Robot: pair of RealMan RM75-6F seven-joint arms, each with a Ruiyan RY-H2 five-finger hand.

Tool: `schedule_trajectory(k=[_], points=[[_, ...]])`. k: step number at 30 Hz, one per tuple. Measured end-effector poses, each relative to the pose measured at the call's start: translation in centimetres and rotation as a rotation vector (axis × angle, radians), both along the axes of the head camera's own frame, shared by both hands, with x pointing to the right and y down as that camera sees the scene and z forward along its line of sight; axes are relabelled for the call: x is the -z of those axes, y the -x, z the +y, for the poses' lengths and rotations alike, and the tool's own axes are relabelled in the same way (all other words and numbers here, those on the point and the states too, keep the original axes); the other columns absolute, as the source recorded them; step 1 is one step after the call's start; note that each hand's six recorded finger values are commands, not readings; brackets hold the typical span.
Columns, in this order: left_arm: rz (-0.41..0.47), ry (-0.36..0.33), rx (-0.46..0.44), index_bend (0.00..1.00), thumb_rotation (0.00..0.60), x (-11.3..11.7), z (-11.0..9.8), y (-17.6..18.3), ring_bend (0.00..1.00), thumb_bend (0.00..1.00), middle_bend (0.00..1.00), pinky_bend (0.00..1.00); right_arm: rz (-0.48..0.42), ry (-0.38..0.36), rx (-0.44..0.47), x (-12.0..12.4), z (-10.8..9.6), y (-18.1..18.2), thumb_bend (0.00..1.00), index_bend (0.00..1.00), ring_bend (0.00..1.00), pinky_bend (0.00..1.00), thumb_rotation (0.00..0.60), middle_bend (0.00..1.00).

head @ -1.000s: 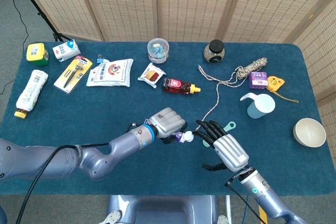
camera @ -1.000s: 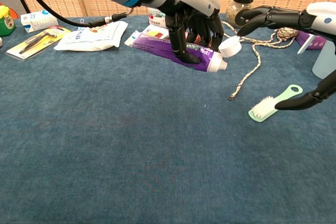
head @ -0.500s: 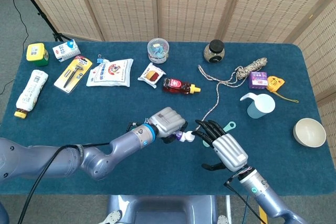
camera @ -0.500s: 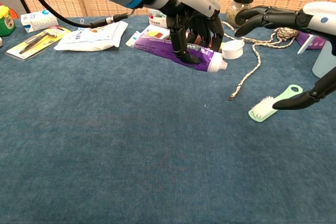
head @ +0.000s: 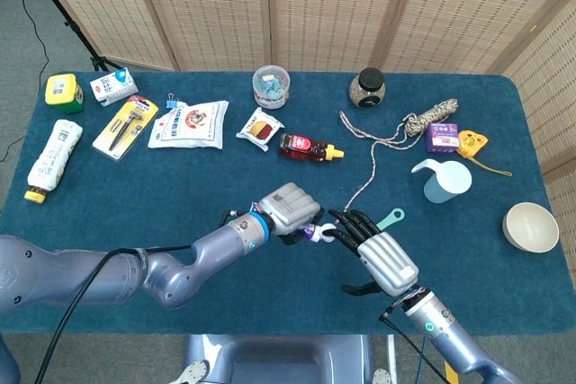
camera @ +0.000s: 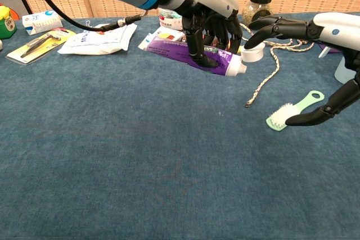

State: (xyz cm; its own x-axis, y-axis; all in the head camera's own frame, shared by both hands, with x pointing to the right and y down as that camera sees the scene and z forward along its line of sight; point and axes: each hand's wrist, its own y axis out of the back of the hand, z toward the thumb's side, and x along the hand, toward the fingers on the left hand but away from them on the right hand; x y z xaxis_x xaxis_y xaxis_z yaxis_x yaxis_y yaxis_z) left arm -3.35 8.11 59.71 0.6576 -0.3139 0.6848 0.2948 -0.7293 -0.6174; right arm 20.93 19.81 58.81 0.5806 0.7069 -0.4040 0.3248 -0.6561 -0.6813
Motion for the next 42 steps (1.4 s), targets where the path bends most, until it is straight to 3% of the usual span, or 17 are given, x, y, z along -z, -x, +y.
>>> schedule_trajectory(k=[42], points=[[0.026,-0.019,0.015,0.62,0.600,0.6,-0.4,1.3,0.49,1.00,0.52,0.55,0.008,0.028,-0.013,-1.1,0.1,0.0,0.00,0.17,0.00,0.00,0.600,0.00]])
